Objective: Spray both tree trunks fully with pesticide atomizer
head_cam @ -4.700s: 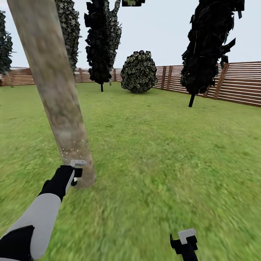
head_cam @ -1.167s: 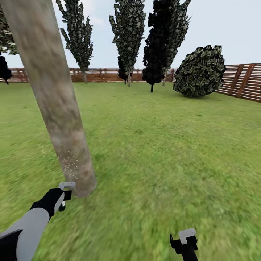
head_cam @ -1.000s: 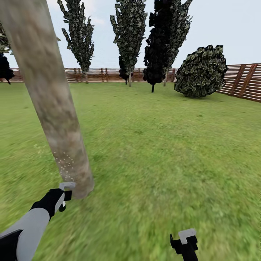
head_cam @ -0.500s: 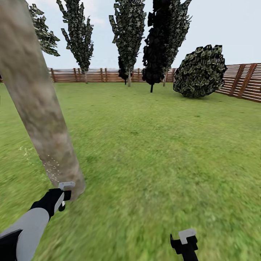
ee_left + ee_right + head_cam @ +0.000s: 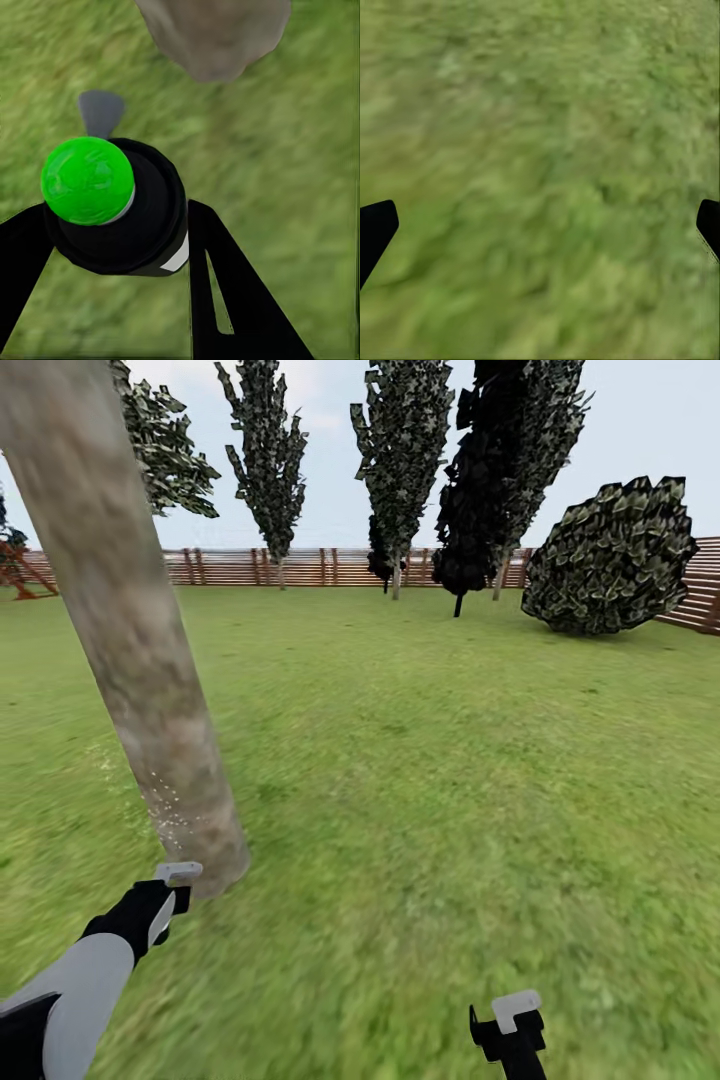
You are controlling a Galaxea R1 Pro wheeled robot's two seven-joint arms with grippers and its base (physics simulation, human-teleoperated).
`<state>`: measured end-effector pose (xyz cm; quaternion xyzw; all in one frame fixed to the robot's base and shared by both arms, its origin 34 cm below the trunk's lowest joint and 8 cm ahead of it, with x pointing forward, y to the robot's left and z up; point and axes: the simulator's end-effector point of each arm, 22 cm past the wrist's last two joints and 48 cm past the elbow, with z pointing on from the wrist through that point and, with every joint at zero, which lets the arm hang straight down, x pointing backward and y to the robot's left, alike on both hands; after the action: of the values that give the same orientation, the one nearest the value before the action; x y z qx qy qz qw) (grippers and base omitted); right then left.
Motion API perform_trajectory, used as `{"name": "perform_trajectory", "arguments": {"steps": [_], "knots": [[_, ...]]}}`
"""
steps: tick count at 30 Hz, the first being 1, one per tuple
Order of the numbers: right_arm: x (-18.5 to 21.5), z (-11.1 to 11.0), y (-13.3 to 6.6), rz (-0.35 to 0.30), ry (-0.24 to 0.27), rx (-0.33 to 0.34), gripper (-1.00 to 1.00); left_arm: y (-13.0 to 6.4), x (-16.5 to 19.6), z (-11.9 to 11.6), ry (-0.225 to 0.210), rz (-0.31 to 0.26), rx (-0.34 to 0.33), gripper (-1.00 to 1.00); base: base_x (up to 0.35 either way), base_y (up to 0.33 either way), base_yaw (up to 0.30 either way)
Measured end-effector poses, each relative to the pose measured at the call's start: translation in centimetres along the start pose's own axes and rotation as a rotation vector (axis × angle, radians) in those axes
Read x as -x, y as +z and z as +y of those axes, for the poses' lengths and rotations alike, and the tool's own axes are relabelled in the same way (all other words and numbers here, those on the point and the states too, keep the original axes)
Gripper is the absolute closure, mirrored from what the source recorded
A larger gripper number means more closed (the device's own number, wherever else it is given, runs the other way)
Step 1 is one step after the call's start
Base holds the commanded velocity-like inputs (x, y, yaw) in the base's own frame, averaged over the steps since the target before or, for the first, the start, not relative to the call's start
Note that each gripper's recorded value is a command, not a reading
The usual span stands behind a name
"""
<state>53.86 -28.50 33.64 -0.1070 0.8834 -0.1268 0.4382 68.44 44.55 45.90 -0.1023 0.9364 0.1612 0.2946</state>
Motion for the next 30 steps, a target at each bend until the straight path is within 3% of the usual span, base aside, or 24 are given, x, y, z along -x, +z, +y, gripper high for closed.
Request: {"name": "perform_trajectory", "arguments": {"steps": [10,23,30], "knots": [[0.01,0.00,-0.01,0.000,0.000,0.000,-1.00,0.06,-0.08,0.50,-0.017,0.003,0.004,1.00,0.196,-0.233,0.026],[0.02,0.03,0.00,-0.001,-0.002,0.001,-1.00,0.07,-0.03,0.61,-0.027,0.002,0.004,1.00,0.178,-0.233,0.269],[0.00,0.03,0.01,0.000,-0.002,0.001,-1.00,0.05,0.02,0.44,-0.028,0.001,0.002,1.00,0.040,-0.265,0.209]]}}
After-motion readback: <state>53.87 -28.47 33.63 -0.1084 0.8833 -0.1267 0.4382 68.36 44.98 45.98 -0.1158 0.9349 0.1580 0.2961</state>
